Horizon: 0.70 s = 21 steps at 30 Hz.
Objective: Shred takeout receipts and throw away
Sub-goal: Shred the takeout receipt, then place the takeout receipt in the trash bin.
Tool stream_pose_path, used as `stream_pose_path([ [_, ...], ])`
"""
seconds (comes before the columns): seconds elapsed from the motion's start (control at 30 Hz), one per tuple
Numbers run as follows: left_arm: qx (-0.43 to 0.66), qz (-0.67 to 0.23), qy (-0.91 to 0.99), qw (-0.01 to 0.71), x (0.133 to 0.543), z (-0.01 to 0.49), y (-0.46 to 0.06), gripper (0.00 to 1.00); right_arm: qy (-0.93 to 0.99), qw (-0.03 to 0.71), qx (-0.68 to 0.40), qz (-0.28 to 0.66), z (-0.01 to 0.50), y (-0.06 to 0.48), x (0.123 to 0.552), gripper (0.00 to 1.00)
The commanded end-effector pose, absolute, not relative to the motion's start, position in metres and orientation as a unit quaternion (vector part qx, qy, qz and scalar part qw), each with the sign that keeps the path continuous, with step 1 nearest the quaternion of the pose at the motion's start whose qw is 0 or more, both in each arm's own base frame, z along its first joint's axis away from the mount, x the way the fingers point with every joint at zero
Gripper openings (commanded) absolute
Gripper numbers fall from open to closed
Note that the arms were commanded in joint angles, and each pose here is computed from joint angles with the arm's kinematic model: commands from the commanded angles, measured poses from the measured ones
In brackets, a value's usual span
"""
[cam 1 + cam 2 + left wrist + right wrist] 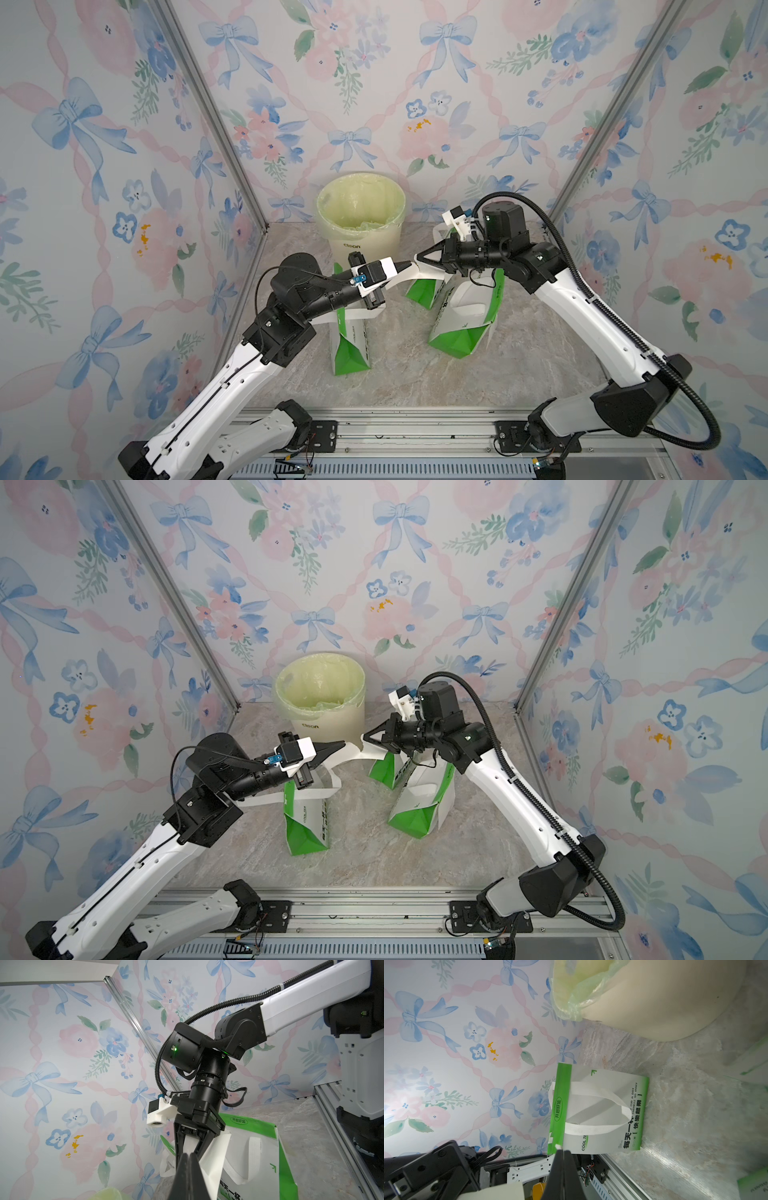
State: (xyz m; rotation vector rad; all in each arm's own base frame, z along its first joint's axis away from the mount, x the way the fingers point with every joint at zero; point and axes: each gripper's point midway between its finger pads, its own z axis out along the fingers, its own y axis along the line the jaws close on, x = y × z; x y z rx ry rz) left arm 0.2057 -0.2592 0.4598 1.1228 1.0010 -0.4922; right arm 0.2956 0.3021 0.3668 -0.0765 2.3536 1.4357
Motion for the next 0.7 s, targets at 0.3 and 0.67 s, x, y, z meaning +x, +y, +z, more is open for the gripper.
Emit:
stream_pose_path([
  [0.3, 0.269, -0.3, 0.482, 0.778, 0.221, 0.529, -0.214, 0.0, 0.889, 0.255, -0.032, 0.378, 0.349, 0.259, 0.317, 0.0],
  [0.67, 0.021, -0.325, 0.579, 0.748, 0.294, 0.51, -0.177, 0.0, 0.797, 0.407, -0.115, 0.431, 0.429, 0.291, 0.33, 0.0],
])
